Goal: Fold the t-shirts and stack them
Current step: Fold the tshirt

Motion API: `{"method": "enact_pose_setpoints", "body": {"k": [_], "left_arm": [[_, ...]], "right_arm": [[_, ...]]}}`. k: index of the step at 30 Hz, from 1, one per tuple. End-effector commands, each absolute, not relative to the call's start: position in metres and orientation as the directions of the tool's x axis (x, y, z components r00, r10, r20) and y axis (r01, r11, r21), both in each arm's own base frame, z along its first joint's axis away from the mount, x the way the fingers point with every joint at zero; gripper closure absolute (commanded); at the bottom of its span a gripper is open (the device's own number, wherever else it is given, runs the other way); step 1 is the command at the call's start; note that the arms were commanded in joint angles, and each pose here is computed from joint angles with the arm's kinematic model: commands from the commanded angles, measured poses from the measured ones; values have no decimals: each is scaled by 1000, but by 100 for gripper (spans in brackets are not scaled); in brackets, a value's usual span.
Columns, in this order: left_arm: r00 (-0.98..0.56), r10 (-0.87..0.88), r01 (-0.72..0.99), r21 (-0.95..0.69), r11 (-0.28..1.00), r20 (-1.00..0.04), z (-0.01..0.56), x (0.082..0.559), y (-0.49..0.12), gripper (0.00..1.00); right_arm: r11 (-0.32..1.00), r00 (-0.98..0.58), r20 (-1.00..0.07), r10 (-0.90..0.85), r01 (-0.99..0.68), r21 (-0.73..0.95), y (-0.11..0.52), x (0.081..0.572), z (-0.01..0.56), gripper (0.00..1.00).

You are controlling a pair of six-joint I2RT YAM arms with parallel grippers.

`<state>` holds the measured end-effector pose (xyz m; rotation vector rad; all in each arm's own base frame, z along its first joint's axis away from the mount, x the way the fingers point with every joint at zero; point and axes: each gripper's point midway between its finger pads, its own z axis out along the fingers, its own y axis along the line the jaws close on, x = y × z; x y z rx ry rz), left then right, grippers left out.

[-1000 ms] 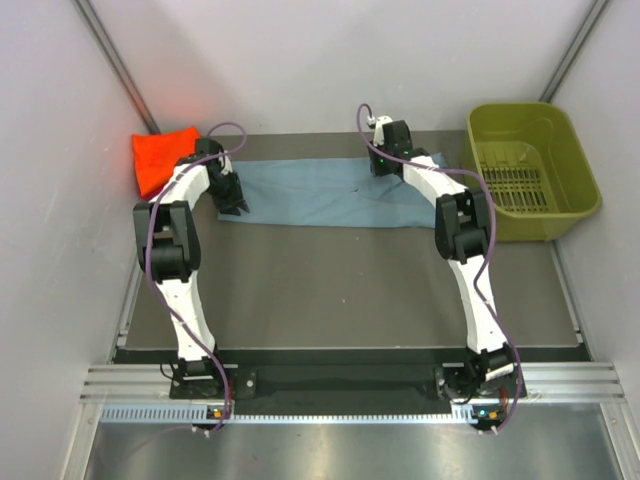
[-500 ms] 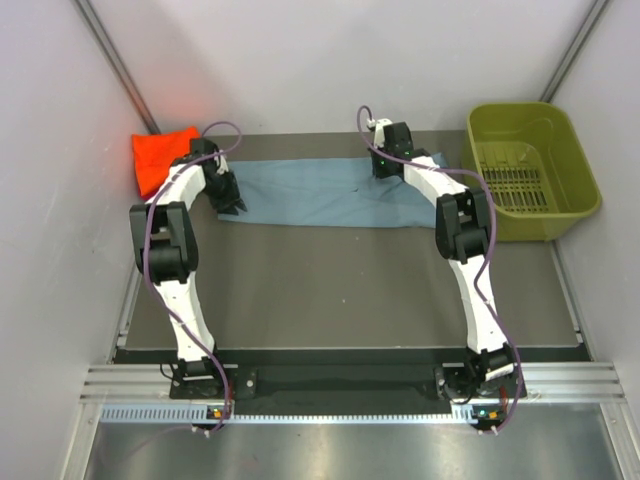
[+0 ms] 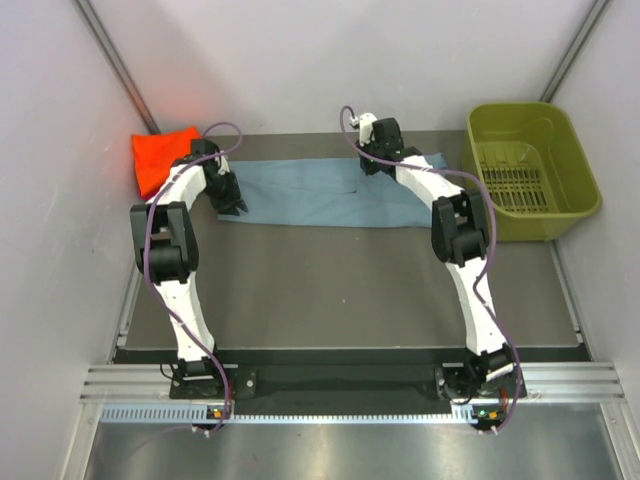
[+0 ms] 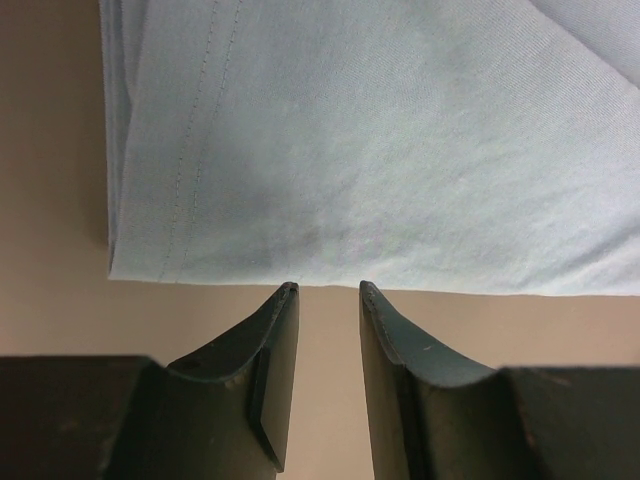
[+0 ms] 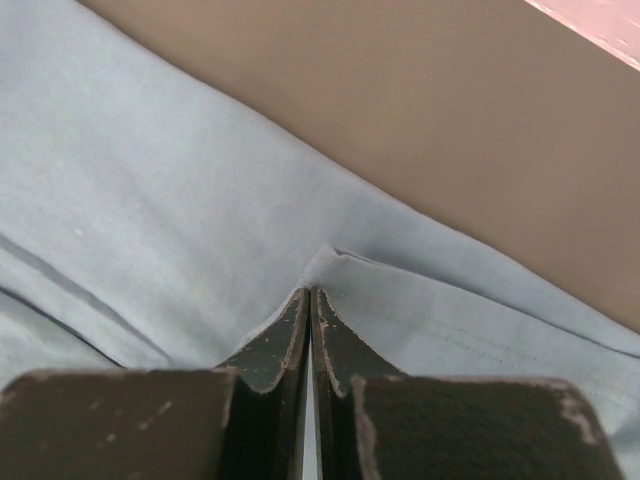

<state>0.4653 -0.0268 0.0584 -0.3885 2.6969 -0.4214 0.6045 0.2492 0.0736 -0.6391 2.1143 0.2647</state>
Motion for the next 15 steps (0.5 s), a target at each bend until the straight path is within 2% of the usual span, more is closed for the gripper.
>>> {"method": "enact_pose_setpoints", "body": {"k": [1, 3, 4, 5, 6, 10, 14, 15], "left_arm": [[-868, -317, -180, -352, 919, -382, 79, 473, -28, 64], [-869, -314, -176, -353, 919, -384, 80, 473, -29, 64], [-868, -315, -177, -353, 919, -385, 80, 474, -29, 64], [-867, -314, -175, -353, 919, -388, 81, 474, -29, 64], [-866, -312, -173, -353, 920, -390, 82, 475, -29, 64], [-863, -307, -172, -339, 925, -402, 84, 476, -26, 63], [-840, -319, -213, -274, 938, -438, 95, 481, -5, 54], [-832, -327, -225, -267, 937, -448, 101, 483, 1, 52]], "right_arm": [[833, -355, -879, -317, -547, -79, 265, 617, 134, 98], [840, -368, -874, -318, -537, -79, 264, 621, 128, 91], [845, -373, -871, -320, -528, -84, 262, 622, 126, 81], [847, -373, -870, -321, -524, -88, 261, 623, 126, 75], [849, -377, -867, -327, -521, -94, 259, 624, 123, 63], [866, -378, -869, -320, -489, -106, 249, 624, 134, 43], [903, -394, -877, -276, -419, -96, 226, 618, 155, 40], [913, -379, -889, -257, -398, -94, 216, 615, 176, 40]]}}
